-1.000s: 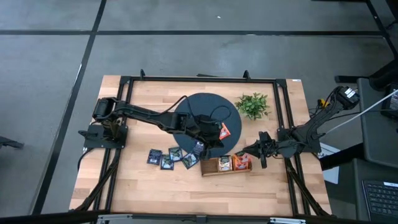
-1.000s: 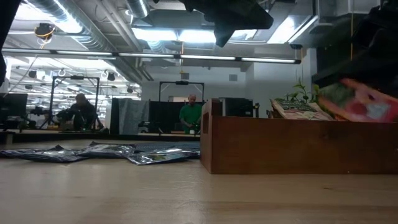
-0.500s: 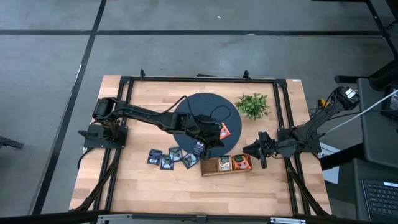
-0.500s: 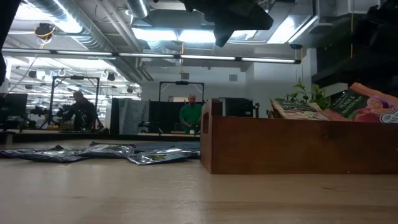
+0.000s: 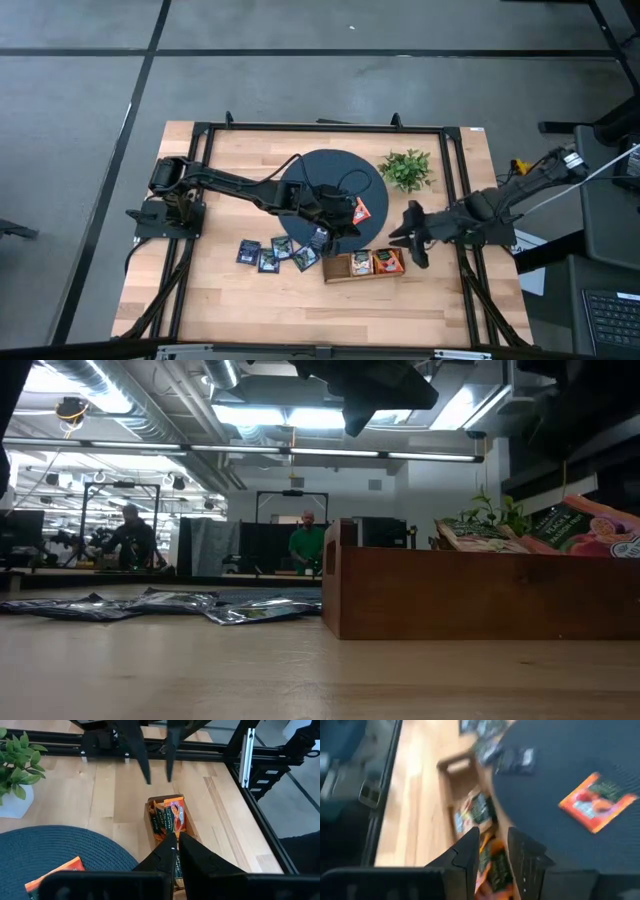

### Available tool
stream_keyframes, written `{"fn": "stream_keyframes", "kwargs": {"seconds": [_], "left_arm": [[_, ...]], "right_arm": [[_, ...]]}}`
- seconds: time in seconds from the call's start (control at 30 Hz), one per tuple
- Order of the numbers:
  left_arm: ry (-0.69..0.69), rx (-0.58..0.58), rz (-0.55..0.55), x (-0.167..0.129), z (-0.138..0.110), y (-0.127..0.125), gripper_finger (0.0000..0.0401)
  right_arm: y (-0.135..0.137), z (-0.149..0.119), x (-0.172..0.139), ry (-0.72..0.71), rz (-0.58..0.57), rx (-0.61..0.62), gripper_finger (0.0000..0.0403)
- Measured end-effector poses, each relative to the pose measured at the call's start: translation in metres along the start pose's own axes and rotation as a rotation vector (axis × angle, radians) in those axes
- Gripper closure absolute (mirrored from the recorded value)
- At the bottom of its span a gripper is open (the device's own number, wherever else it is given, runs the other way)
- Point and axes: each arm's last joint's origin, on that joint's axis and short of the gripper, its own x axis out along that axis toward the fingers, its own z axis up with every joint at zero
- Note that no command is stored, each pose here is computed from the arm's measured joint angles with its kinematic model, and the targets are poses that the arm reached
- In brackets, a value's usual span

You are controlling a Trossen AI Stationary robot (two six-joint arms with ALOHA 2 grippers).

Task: Pick & Place Tea
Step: Put the orange tea bag into the right section of the wooden organizer

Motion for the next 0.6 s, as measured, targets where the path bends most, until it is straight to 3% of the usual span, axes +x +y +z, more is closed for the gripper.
{"fn": "stream_keyframes", "kwargs": {"seconds": [0.2,0.4,0.6], "left_arm": [[0.0,0.0,0.0,0.0,0.0,0.0,0.0386],[0.024,-0.003,0.003,0.0,-0.002,0.0,0.0386],[0.051,-0.007,0.007,0.0,-0.005,0.001,0.0386]], "right_arm": [[0.007,0.019,0.022,0.208,0.088,-0.069,0.0298],[0.002,0.018,0.044,0.36,0.059,-0.037,0.0298],[-0.001,0.015,0.055,0.414,0.037,-0.025,0.0298]]}}
